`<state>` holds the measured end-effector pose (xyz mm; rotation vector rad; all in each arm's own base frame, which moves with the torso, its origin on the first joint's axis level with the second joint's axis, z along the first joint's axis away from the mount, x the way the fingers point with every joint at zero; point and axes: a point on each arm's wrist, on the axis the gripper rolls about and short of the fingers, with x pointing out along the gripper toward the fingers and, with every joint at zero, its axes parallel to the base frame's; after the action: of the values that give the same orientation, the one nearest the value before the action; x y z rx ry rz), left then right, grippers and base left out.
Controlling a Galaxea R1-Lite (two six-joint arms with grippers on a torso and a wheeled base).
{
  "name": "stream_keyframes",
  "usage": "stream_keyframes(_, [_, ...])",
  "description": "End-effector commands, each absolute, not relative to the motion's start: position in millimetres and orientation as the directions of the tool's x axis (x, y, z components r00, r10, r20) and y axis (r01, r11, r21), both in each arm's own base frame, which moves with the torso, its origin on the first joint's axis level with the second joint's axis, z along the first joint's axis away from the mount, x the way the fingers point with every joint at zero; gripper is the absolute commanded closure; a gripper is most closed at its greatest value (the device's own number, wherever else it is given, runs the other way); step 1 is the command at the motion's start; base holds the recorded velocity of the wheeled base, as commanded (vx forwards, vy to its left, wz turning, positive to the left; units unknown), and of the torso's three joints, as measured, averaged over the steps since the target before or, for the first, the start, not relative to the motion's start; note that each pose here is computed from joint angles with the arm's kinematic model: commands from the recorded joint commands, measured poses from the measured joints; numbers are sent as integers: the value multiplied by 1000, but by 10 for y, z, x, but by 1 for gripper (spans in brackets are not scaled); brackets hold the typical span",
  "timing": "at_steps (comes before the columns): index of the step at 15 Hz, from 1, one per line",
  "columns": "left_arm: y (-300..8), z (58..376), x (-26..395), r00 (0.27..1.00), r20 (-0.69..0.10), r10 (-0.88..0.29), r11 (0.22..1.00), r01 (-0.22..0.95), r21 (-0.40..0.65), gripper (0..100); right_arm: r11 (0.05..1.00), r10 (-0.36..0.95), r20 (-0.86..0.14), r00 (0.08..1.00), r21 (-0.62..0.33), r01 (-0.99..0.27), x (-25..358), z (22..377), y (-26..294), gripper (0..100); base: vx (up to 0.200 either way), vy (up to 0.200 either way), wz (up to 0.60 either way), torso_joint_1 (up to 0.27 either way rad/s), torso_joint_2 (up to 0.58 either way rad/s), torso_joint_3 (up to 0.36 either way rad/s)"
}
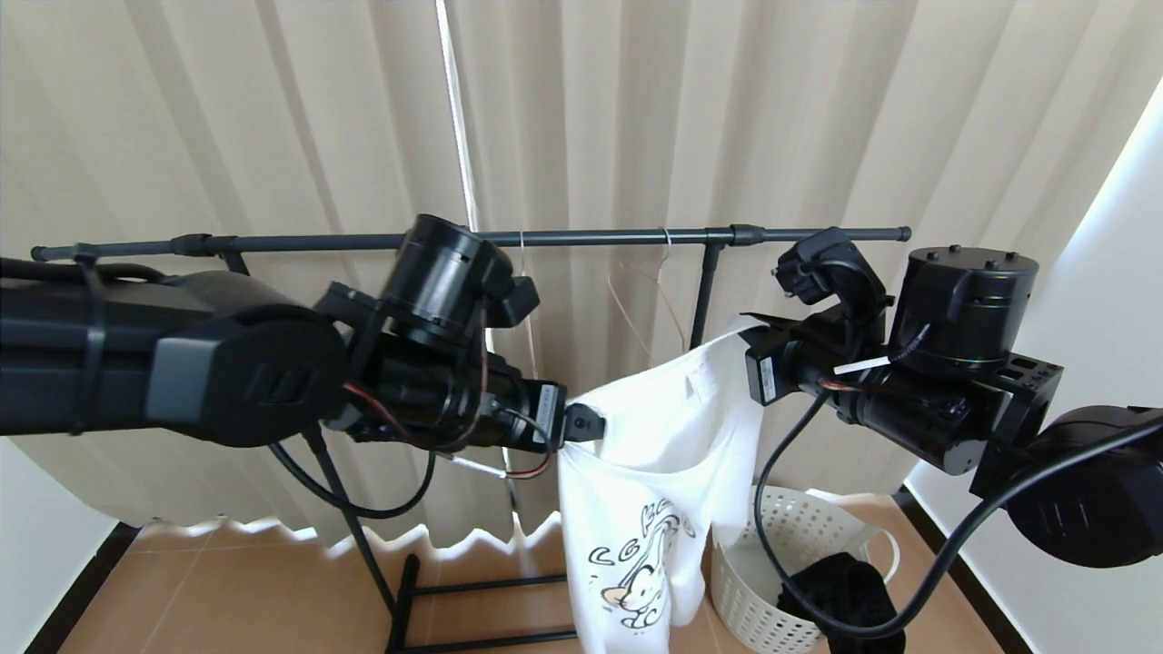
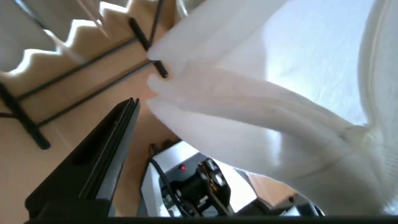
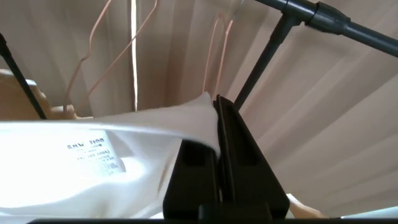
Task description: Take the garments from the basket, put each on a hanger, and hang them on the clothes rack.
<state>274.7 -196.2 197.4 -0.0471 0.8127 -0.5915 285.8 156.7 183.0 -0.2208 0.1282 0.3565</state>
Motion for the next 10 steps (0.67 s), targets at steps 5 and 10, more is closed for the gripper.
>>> stream_keyframes(5, [-1599,2147,2653,563,-607,-561,817,496,-295,0,913,332,-160,930,-193,-359,2844,1839,1562,100,0,0,0,0,0,0])
stream_keyframes(10, [-1656,2047,2806,636,-579,-511,851,467,-239,0,906,345,-168,923,-197,-375,2793,1819,1595,100,0,0,0,0,0,0])
